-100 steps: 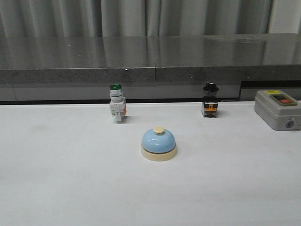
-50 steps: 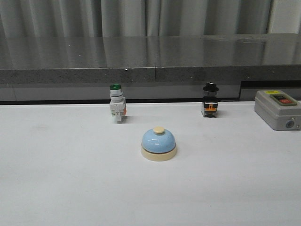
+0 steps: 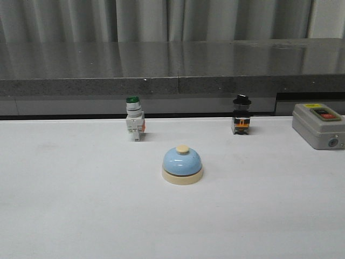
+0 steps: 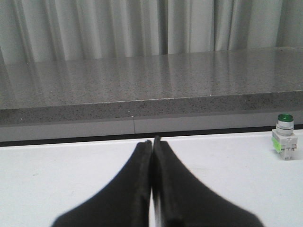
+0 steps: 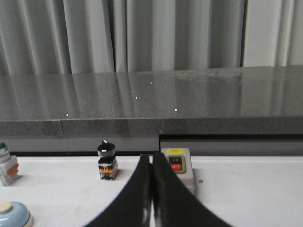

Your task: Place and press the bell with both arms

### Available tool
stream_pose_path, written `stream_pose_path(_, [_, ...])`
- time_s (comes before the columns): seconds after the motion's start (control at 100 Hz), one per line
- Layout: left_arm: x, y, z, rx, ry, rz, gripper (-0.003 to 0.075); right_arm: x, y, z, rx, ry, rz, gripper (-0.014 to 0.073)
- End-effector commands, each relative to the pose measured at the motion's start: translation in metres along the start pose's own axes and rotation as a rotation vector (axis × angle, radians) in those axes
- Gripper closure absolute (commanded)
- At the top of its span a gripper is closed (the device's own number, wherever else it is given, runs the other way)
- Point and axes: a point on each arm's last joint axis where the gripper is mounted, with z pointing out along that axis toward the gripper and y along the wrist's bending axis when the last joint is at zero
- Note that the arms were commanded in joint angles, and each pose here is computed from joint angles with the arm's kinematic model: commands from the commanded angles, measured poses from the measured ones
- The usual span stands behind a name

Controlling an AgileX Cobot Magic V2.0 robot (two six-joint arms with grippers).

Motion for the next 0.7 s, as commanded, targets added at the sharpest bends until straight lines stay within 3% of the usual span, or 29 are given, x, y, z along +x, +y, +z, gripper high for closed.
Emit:
stream_pose_path(0.0, [0.004, 0.0, -0.001, -0.001, -0.074, -0.019, 0.0741, -0.037, 0.002, -0.003, -0.003, -0.145, -0.014, 0.0655])
stream_pose_path(0.19, [0.004, 0.0, -0.001, -0.001, -0.074, -0.019, 0.0741, -0.082, 0.005, 0.01, 0.01, 0.077, -0.017, 0.0655])
stream_pose_path(0.45, [0.004, 0.0, -0.001, -0.001, -0.074, -0.019, 0.0741, -0.122, 0.007, 0.052, 0.034, 0.544, -0.018, 0.0655])
stream_pose_path(0.69, [0.004, 0.0, -0.001, -0.001, -0.074, -0.019, 0.0741, -0.12, 0.007, 0.092, 0.041, 0.673, -0.017, 0.0655])
